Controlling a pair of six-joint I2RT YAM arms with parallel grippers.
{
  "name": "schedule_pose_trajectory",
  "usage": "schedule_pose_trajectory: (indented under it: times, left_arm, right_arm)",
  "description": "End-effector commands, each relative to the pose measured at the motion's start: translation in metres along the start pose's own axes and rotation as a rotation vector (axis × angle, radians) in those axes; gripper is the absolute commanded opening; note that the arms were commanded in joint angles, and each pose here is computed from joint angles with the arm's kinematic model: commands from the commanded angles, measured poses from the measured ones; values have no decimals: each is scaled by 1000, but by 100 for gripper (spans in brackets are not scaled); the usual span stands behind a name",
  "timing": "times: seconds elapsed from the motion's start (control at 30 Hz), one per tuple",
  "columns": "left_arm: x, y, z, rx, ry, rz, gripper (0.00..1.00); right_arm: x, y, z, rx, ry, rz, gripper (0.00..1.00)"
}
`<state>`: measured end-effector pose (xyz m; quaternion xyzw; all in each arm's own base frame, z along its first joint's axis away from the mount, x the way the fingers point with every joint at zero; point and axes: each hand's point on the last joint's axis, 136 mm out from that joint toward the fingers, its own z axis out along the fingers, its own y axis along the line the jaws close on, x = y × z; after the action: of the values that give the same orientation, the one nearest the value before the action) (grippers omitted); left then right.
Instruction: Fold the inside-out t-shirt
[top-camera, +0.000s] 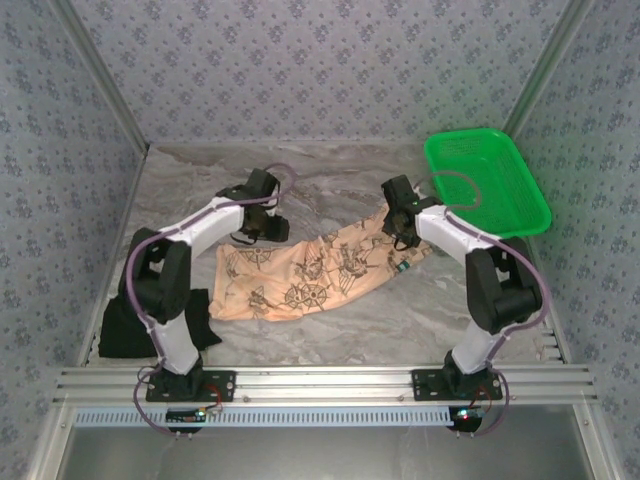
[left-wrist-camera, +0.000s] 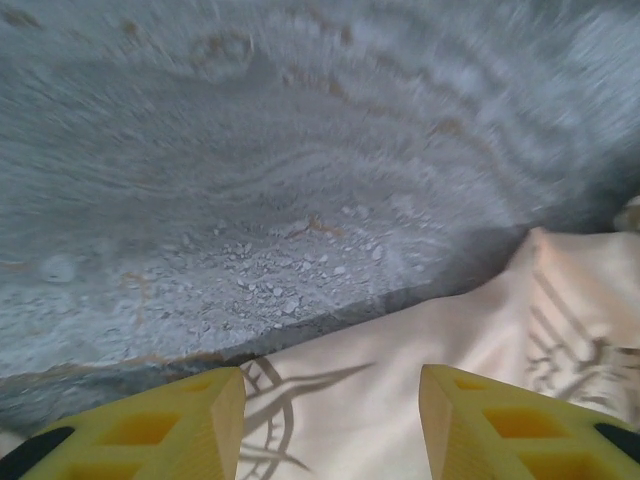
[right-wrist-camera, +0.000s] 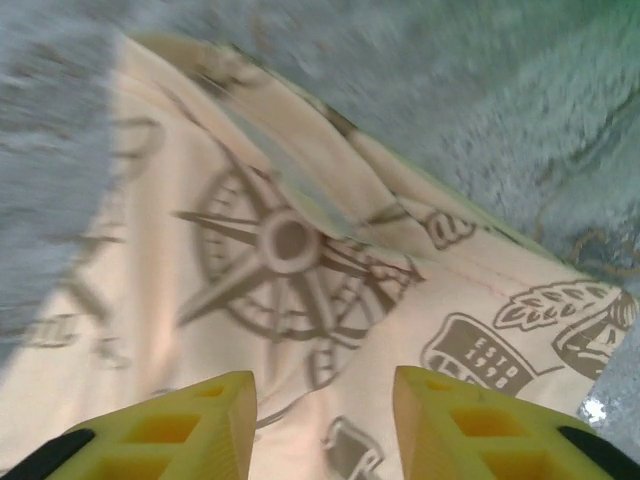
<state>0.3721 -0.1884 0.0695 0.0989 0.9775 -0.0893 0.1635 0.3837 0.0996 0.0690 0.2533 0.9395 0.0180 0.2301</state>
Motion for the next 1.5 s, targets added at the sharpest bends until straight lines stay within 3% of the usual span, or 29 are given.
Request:
schedule_pose_trajectory:
  times: [0.0, 0.23, 0.33, 0.5, 0.73, 0.87, 1.0, 1.1, 1.2, 1.37, 1.47]
  left_arm:
    - [8, 2, 13, -18, 39, 34, 50]
    - [33, 32, 15, -137, 92, -19, 50]
    - [55, 37, 16, -149, 152, -90, 50]
    - [115, 25, 12, -117, 305, -176, 50]
    - [158, -3, -8, -75, 361, -180, 49]
    - [161, -59, -10, 120, 360, -159, 49]
    - [158, -101, -7, 229, 352, -162, 49]
    - [155, -128, -11, 318, 356, -163, 49]
    - [141, -147, -28, 398, 315, -156, 49]
    - [108, -133, -65, 321, 145, -41, 50]
    - [91, -124, -65, 243, 18, 152, 51]
  right_arm:
    - [-4, 8, 26, -16, 1, 50, 37]
    - [-26, 27, 62, 14, -38, -12, 31]
    - [-48, 48, 79, -51, -74, -46, 30]
    - [-86, 88, 106, -144, -87, -86, 30]
    - [-118, 143, 124, -265, -91, -88, 31]
    - [-122, 185, 113, -412, -90, -156, 32]
    - [-120, 210, 93, -483, -86, -205, 35]
    - [-127, 210, 72, -507, -85, -215, 39]
    - [-134, 185, 54, -447, -85, -209, 41]
    - [-112, 142, 51, -303, -92, -285, 45]
    - [-85, 140, 66, -241, -75, -382, 48]
